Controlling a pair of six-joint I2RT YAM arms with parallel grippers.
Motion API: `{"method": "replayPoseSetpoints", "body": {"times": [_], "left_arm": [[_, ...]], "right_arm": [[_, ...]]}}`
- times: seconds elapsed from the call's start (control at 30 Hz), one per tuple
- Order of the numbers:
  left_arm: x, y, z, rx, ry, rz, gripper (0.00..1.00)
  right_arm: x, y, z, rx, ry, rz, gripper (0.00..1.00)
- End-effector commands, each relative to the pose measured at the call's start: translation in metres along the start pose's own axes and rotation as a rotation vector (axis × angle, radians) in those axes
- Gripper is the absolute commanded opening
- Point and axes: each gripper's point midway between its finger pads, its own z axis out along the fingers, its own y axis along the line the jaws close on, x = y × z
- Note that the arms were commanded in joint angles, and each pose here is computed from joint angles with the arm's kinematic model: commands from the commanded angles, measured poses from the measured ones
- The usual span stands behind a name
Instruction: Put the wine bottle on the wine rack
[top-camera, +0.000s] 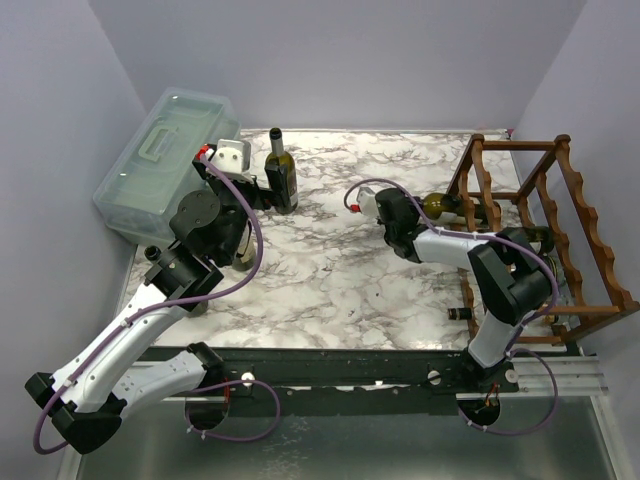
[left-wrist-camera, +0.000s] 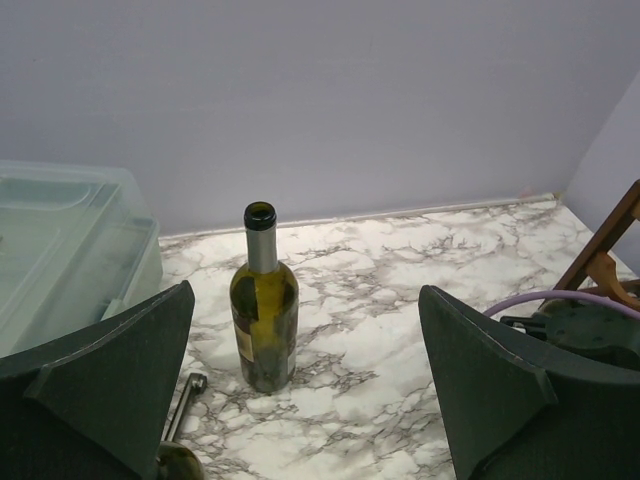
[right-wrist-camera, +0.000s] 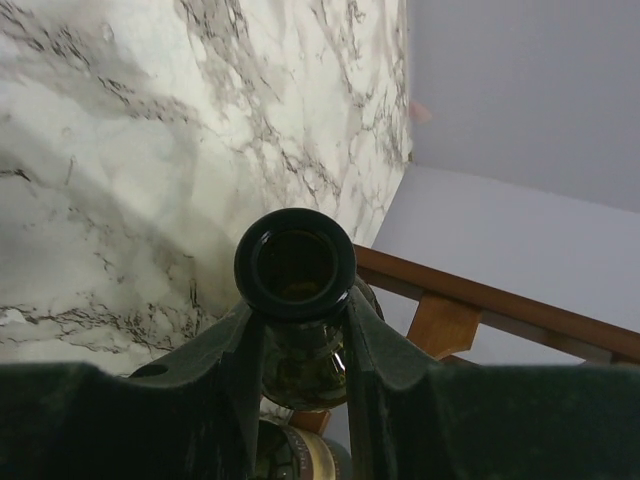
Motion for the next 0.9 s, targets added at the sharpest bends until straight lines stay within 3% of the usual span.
{"method": "replayPoseSetpoints", "body": {"times": [0.0, 0.3, 0.67, 0.8, 0.87], "left_arm": [[-0.009, -0.003, -0.003, 0.025, -0.019, -0.026, 0.96], [-0.009, -0.005, -0.002, 0.032, -0.016, -0.030, 0.96], [-0.003, -0.007, 0.001, 0.031, -0.001, -0.025, 0.96], [-0.001, -0.009, 0.002, 0.038, 0.002, -0.027, 0.96], [0.000, -0.009, 0.003, 0.037, 0.006, -0.024, 0.96]], "right_arm": [[-0.001, -0.007, 0.001, 0.048, -0.078, 0.054, 0.00], [0.025, 0.005, 0.021, 0.047, -0.031, 0.086, 0.04], [0.027, 0.018, 0.015, -0.010, -0.048, 0.125, 0.65], [0.013, 0.023, 0.006, -0.106, -0.076, 0.183, 0.78], [0.003, 0.026, 0.000, -0.143, -0.090, 0.235, 0.99]]}}
